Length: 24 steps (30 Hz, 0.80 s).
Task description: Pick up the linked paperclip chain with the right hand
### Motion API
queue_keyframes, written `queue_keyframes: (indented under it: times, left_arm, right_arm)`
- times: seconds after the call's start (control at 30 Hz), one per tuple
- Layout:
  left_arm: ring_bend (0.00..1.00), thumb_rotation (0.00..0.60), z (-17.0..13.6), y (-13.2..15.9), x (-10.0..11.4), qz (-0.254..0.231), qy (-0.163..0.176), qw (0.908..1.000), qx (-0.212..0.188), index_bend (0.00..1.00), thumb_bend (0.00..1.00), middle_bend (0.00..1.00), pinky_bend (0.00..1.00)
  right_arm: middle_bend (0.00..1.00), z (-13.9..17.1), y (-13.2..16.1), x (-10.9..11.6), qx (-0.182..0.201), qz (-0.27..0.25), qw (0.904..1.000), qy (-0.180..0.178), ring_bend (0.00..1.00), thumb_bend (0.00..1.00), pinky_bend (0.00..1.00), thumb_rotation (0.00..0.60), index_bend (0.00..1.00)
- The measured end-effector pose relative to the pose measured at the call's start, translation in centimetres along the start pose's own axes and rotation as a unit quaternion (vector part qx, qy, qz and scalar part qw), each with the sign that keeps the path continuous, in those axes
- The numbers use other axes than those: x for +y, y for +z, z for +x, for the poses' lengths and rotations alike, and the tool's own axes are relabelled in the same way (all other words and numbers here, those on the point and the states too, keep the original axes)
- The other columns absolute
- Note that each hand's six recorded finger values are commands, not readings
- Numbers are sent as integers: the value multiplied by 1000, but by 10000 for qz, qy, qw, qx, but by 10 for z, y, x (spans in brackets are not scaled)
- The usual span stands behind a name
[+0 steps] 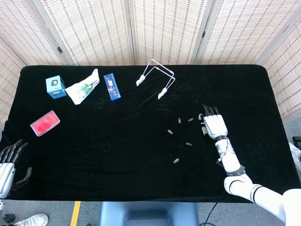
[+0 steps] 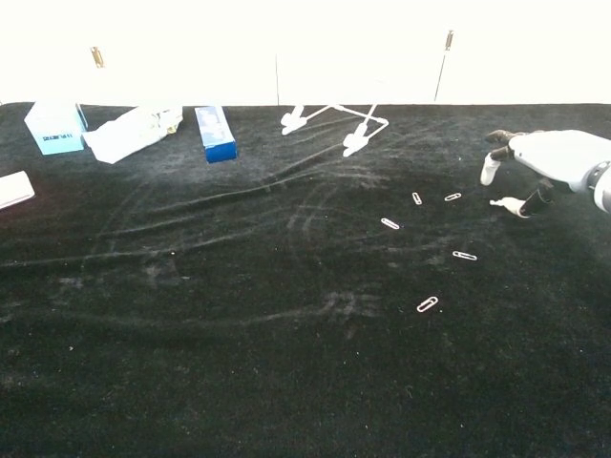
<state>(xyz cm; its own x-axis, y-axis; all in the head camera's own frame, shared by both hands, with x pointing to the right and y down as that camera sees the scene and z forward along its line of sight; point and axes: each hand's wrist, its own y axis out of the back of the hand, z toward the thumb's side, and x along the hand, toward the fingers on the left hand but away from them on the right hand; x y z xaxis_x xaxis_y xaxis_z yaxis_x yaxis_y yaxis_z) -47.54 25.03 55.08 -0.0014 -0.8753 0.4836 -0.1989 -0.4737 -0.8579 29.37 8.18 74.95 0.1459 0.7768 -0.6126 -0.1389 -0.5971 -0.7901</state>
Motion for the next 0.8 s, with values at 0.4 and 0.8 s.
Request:
queue_keyframes:
  times: [0.4,0.8]
  left_arm:
    - [0,600,0,-1,1,-45,-2,10000,6,0,532,0,0]
    - [0,600,0,0,2,-145,-7,9999,-87,0,521,0,0]
  right_arm:
    - [0,-8,-4,-10,-66,50,10000,-45,0,475,0,600,361]
    - [0,-14,-4,-19,-147,3,9998,-166,0,475,0,600,396]
